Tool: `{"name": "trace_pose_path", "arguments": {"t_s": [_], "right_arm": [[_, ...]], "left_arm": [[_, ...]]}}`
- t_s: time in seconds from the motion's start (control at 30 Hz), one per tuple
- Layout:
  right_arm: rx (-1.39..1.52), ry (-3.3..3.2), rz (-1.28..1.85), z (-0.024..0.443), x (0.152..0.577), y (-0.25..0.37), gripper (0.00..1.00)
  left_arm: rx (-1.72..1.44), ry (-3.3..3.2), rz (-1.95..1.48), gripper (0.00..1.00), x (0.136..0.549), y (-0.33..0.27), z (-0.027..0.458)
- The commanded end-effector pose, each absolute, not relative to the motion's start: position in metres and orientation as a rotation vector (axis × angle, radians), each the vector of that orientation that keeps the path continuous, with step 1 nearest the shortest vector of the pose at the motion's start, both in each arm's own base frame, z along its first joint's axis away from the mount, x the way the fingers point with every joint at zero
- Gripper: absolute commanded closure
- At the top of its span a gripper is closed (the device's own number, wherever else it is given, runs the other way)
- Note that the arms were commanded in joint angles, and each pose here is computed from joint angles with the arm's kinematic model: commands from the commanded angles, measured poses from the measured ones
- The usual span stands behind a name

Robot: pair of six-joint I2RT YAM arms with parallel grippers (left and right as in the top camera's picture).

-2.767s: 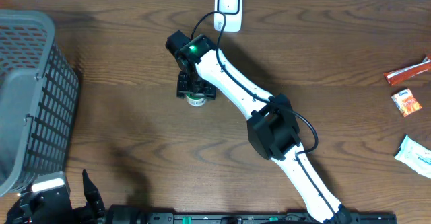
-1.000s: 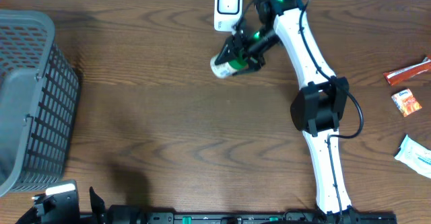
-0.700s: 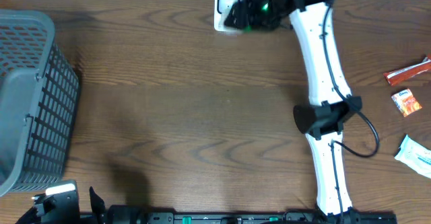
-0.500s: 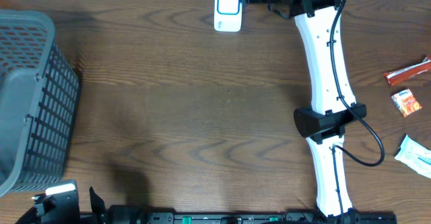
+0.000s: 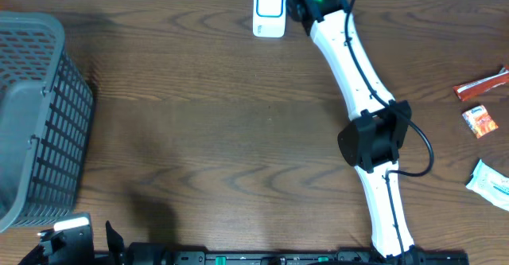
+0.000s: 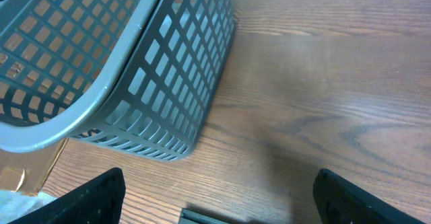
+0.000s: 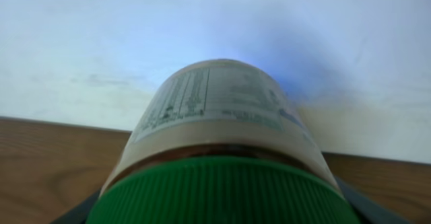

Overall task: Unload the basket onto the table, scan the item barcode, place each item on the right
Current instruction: 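Hold the jar's label against the white scanner with the right gripper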

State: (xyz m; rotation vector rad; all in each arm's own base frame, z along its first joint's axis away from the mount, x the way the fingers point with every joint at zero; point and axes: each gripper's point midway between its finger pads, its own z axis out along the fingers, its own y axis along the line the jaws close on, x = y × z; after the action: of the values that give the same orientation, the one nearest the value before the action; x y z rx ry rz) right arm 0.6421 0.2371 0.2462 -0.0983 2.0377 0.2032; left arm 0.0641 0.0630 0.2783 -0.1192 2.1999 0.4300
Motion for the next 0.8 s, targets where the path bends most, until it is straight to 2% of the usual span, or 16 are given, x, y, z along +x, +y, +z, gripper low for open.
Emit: {"name": "trace_pose_path", "arguments": {"t_s": [0.0,0.43,0.6,0.77], "right_arm": [[-0.076,2.017,0.135,0.23,0.647,0.238,0.48],[-0.009,2.05,0.105,0.162,0.65,0.24,0.47],[0.001,2.035,0.096,0.173,0.651,0.237,0.47],[-0.01,2.082,0.058,0.214,0.631,0.219,0.49]], "left_arm": [[-0.136,2.192,0.424,0.11,0.062,0.063,0.279],[-0.136,2.192,0.425,0.11,0.062,0.063,0.279],[-0.136,2.192,0.425,0.11,0.062,0.063,0.279],[-0.136,2.192,0.425,0.11,0.062,0.063,0.279]]}}
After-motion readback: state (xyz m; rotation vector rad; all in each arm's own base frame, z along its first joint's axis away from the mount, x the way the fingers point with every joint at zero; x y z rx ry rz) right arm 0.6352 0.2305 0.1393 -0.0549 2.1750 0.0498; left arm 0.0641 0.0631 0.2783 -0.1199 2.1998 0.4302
